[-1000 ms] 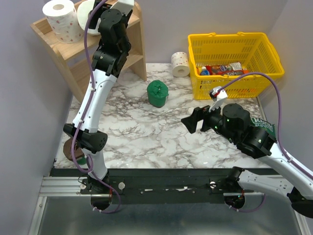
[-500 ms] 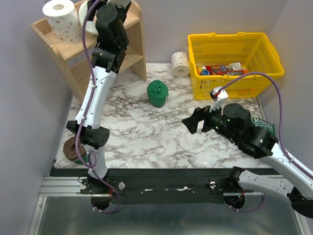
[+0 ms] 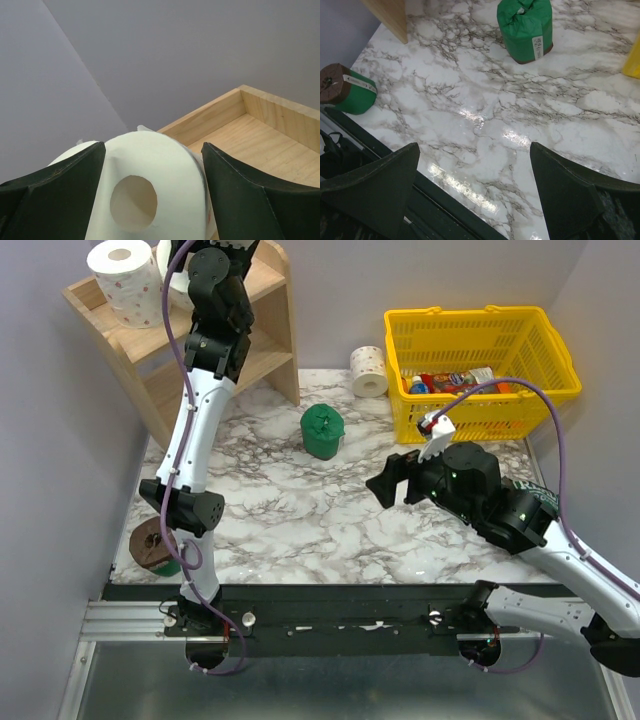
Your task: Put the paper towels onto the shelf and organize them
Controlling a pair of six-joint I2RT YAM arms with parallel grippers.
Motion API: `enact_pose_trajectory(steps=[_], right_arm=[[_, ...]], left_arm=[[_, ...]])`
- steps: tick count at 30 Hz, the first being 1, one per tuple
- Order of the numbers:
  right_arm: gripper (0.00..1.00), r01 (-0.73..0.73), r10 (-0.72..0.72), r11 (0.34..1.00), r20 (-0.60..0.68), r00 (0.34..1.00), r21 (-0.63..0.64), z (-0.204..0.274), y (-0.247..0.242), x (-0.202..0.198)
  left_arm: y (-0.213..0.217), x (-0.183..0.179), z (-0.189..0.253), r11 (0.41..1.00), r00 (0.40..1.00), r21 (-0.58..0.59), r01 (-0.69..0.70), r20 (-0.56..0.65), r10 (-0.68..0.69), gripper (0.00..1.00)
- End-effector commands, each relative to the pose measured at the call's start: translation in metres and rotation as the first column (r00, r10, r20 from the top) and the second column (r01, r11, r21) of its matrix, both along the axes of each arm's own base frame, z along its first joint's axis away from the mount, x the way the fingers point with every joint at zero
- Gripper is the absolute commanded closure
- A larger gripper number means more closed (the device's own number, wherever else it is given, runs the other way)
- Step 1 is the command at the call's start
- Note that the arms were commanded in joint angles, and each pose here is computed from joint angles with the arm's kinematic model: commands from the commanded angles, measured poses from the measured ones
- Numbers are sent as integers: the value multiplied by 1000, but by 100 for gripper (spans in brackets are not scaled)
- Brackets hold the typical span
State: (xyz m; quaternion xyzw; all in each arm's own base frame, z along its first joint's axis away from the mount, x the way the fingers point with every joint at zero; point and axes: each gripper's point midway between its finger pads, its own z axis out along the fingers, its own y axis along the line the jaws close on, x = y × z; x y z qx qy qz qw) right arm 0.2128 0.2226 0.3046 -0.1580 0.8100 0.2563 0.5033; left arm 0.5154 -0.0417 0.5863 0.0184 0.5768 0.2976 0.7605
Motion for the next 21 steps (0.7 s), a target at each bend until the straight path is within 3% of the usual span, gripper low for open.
enact_pose_trajectory(steps=[1, 12, 21], right_arm=[[0, 2, -1, 1000, 12, 1000, -30, 4, 2, 5], [0, -33, 33, 997, -3, 999, -68, -4, 13, 10], [4, -51, 51, 998, 12, 999, -24, -1, 17, 7]], left_arm=[[-11, 0, 23, 996, 992, -17, 85, 95, -83, 11], [-13, -3, 25, 993, 990, -44, 105, 96, -101, 11], [-50, 22, -40, 978, 978, -52, 200, -49, -203, 13]])
